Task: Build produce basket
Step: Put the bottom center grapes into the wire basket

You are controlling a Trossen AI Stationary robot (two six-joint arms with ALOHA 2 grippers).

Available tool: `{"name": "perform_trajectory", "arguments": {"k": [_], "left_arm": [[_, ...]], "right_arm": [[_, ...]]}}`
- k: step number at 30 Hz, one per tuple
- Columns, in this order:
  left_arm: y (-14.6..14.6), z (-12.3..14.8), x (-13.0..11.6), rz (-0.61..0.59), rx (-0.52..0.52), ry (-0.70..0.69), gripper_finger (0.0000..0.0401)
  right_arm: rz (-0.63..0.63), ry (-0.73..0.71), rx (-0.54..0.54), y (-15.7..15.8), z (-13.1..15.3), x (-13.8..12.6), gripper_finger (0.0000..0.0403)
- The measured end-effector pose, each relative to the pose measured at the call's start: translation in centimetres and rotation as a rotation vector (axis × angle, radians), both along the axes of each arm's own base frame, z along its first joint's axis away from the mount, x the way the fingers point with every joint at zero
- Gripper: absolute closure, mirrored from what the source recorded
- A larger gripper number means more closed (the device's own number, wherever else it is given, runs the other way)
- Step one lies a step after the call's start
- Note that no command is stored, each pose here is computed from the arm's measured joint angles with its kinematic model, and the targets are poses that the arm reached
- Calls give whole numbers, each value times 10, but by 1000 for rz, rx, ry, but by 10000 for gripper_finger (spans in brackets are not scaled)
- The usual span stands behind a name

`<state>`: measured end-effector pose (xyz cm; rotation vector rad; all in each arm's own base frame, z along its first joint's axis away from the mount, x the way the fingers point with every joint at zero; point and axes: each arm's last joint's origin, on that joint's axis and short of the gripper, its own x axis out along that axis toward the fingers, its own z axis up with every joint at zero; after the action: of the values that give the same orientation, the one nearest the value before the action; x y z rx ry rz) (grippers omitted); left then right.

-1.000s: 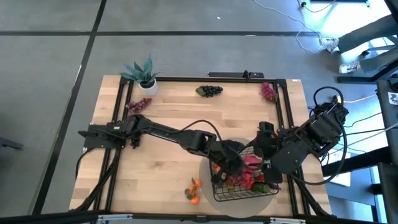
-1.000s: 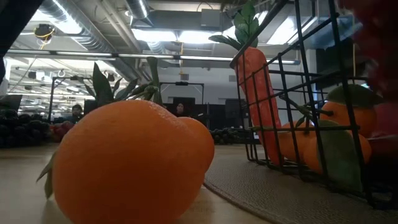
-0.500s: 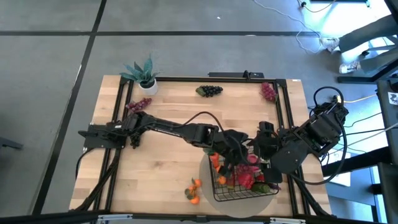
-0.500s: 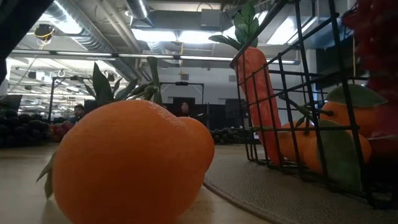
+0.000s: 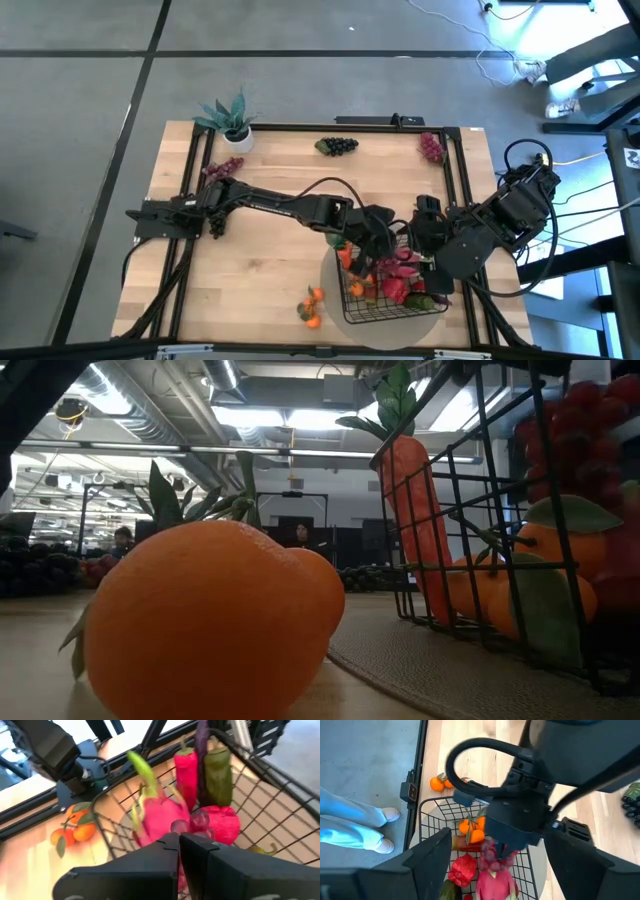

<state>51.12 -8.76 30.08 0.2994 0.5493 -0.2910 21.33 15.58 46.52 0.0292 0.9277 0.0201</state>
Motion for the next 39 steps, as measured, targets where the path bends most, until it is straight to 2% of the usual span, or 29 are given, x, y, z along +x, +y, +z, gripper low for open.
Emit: {"name": "perform_trajectory", "arguments": {"k": [12, 22, 32, 39], "left_arm": [[5, 0, 1, 21, 7, 3, 401], [5, -24, 8, 59, 10, 63, 401], [7, -23, 9, 113, 34, 46, 401], [7, -22, 9, 114, 33, 42, 364]], "right_arm": [[-4, 0, 2, 0, 0, 0, 104], [-19, -2, 17, 0, 0, 0, 104], [-20, -2, 15, 0, 0, 0, 104], [-20, -2, 15, 0, 0, 0, 104]]}}
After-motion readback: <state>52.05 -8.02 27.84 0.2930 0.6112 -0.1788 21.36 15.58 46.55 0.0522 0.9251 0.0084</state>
